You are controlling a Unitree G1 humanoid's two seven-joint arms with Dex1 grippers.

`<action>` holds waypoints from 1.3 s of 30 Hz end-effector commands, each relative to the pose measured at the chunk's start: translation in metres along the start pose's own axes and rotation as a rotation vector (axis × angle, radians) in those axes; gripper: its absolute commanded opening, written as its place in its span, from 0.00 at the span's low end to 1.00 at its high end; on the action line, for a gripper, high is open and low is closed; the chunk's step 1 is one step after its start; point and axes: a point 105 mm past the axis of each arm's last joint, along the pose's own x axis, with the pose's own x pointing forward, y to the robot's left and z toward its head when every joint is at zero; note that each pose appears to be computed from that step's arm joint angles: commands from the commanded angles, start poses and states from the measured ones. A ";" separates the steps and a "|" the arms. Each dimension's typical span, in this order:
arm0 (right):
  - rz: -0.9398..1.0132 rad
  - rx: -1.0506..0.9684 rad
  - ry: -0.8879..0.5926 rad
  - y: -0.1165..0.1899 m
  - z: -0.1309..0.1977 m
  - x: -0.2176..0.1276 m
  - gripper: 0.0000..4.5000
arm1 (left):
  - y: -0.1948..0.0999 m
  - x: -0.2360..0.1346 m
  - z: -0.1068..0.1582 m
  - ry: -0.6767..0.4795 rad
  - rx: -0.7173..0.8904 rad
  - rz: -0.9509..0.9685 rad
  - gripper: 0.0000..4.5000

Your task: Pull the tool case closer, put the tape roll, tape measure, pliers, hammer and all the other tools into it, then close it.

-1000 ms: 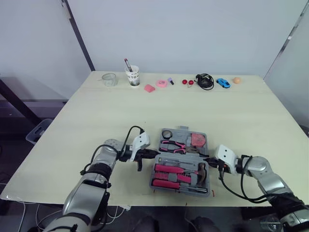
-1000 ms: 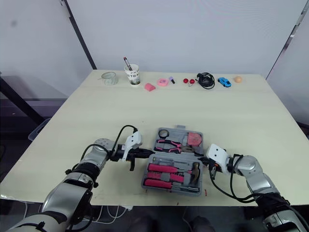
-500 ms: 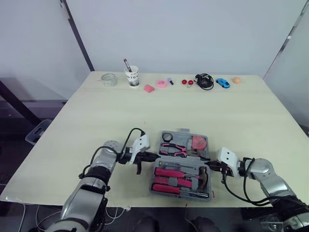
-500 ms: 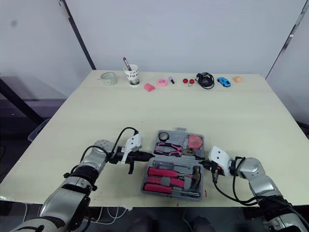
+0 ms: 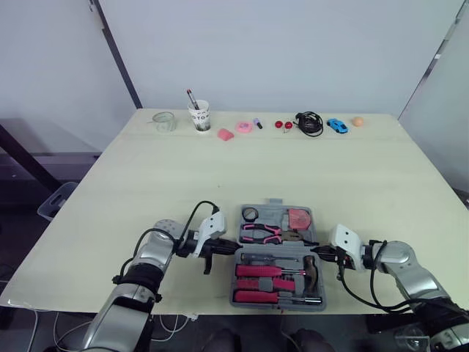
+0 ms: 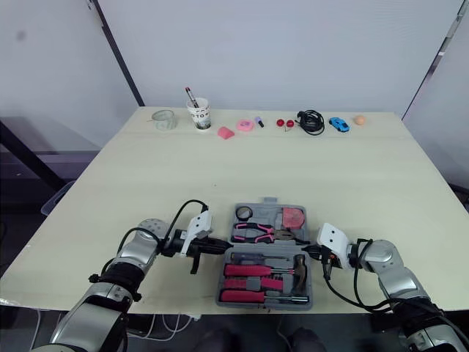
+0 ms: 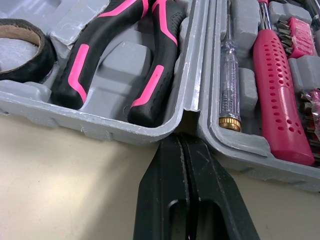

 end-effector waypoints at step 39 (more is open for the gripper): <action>0.092 -0.002 0.003 0.019 0.000 0.002 0.01 | -0.031 0.028 -0.019 0.073 -0.017 -0.154 0.00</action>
